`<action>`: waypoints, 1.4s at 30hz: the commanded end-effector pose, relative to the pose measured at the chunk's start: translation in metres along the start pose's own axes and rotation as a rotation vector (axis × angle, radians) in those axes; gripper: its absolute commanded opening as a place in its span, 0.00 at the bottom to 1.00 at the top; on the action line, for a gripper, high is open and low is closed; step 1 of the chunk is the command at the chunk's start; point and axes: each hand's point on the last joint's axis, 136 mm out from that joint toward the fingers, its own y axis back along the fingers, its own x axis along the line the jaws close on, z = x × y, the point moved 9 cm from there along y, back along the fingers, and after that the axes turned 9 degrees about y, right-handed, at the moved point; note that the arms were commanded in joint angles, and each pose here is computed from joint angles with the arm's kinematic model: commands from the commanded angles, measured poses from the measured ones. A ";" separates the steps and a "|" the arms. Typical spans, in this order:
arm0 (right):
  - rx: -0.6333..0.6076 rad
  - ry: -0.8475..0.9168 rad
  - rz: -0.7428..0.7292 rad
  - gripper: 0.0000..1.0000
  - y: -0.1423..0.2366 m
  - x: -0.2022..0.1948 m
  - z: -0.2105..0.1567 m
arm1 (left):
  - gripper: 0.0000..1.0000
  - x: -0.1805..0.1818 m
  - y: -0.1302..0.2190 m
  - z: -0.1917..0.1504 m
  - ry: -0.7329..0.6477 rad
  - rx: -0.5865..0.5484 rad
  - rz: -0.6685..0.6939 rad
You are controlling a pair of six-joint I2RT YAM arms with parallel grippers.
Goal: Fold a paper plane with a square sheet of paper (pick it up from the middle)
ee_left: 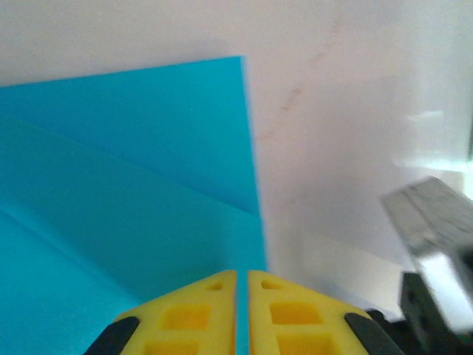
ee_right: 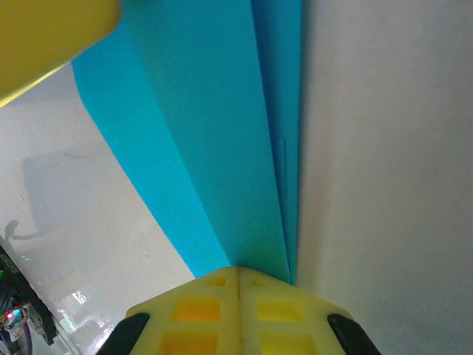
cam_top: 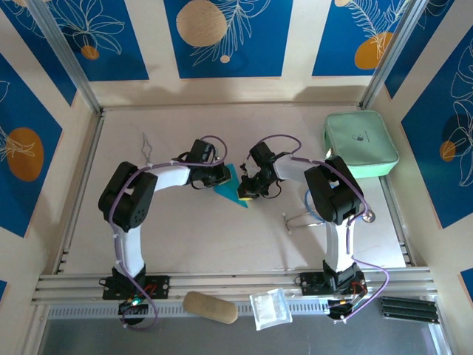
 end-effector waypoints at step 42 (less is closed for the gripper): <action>0.058 -0.070 0.048 0.07 -0.004 0.006 -0.011 | 0.19 0.052 0.058 0.115 0.000 -0.179 0.245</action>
